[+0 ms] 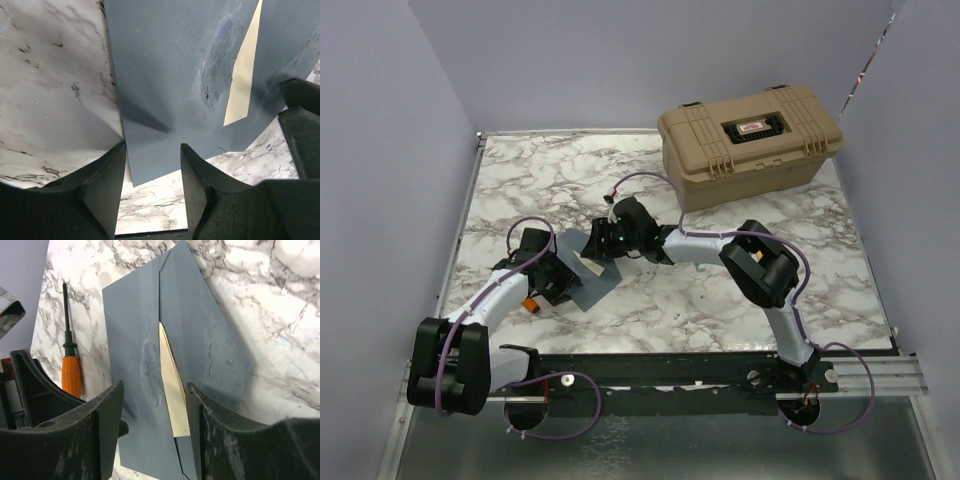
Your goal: Place the letter into the envelope and seal it
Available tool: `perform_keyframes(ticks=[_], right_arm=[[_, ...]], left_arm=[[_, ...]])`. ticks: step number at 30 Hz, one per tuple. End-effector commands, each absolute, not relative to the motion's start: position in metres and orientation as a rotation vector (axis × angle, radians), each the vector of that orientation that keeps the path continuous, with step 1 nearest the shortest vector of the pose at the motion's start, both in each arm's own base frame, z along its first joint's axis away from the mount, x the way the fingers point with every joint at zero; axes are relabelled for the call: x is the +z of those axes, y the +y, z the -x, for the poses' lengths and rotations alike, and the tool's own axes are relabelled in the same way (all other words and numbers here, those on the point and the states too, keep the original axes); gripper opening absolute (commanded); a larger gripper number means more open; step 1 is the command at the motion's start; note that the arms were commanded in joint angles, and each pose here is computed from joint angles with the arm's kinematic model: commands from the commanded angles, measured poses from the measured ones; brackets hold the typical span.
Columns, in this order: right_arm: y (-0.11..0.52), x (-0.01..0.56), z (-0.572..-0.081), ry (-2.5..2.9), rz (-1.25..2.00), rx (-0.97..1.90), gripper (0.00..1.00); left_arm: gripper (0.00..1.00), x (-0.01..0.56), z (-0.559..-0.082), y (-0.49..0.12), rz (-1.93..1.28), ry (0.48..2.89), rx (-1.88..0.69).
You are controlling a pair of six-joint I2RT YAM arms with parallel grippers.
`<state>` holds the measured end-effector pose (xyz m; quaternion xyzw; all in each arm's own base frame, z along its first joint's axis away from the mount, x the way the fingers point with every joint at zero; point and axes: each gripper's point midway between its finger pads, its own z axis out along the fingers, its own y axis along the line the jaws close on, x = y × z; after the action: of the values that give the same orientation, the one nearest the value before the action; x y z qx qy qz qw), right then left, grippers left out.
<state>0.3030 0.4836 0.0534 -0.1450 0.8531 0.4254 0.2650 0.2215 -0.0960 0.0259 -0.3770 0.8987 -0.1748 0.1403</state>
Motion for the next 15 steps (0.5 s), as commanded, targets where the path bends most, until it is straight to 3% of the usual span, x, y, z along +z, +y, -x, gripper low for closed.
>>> perform_keyframes(ticks=[1, 4, 10, 15], right_arm=[[0.464, 0.057, -0.308, 2.366, 0.457, 0.968, 0.58], [0.463, 0.057, -0.308, 2.351, 0.503, 0.957, 0.56], [0.474, 0.055, -0.304, 2.361, 0.565, 1.006, 0.37], [0.475, 0.04, -0.298, 2.436, 0.56, 1.014, 0.34]], left_arm=[[0.51, 0.033, -0.227, -0.094, 1.026, 2.596, -0.493], [0.57, 0.04, -0.23, -0.09, 0.993, 2.597, -0.46], [0.62, 0.048, -0.233, -0.061, 0.991, 2.547, -0.25], [0.63, 0.033, -0.224, -0.062, 1.003, 2.594, -0.229]])
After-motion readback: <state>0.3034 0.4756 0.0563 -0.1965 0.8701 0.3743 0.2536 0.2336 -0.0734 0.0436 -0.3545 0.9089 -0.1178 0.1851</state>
